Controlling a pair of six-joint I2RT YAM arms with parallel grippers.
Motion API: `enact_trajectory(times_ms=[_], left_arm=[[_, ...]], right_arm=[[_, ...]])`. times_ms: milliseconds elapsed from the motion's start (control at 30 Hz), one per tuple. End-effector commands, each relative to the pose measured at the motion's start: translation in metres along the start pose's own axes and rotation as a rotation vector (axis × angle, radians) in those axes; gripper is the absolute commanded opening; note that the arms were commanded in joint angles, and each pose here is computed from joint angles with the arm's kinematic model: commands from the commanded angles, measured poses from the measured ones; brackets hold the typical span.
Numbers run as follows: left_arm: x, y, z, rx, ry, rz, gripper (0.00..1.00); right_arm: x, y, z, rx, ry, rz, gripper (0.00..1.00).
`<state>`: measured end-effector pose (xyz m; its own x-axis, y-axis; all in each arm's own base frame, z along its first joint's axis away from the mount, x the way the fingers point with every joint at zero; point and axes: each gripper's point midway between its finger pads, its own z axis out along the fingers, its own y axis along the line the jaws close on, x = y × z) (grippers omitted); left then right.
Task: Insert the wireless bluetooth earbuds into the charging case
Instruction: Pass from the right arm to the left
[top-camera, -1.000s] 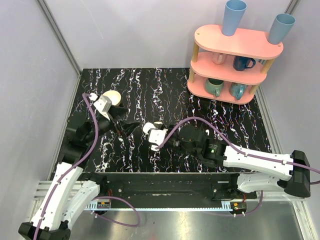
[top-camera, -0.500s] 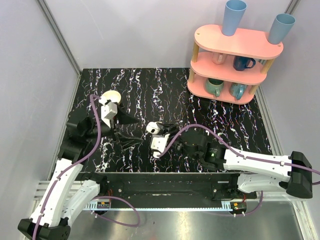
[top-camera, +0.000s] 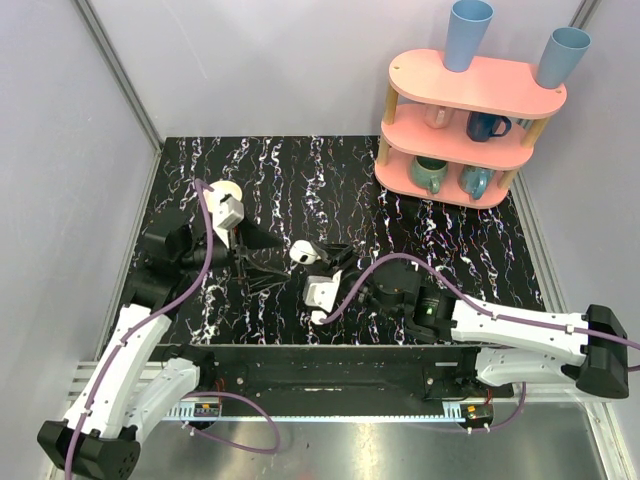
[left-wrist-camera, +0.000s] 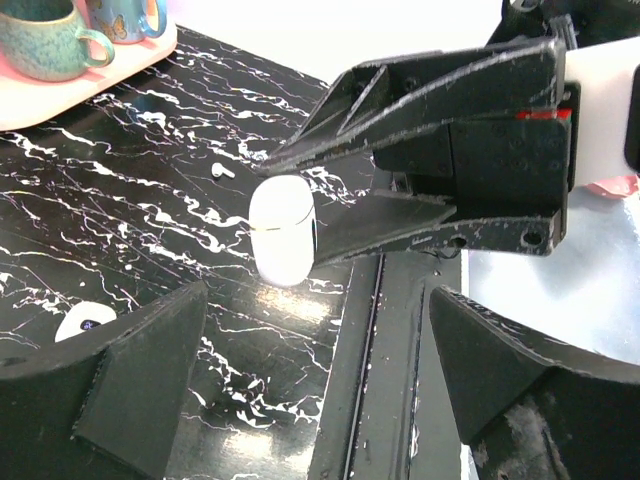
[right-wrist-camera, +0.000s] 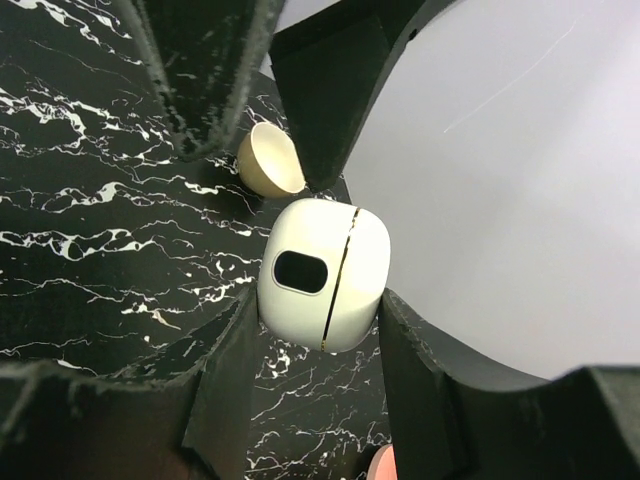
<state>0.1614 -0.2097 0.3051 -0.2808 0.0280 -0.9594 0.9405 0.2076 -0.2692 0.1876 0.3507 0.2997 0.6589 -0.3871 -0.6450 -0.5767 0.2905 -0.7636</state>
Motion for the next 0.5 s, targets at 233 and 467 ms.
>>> enact_trajectory(times_ms=[233, 467], left_arm=[[-0.019, 0.006, 0.01, 0.003, -0.037, 0.003, 0.9], [-0.012, 0.012, 0.013, -0.016, -0.023, -0.02, 0.77]], right_arm=[[-0.018, -0.011, 0.005, 0.062, -0.063, -0.084, 0.16], [-0.022, -0.008, 0.006, 0.05, -0.081, -0.081, 0.16]])
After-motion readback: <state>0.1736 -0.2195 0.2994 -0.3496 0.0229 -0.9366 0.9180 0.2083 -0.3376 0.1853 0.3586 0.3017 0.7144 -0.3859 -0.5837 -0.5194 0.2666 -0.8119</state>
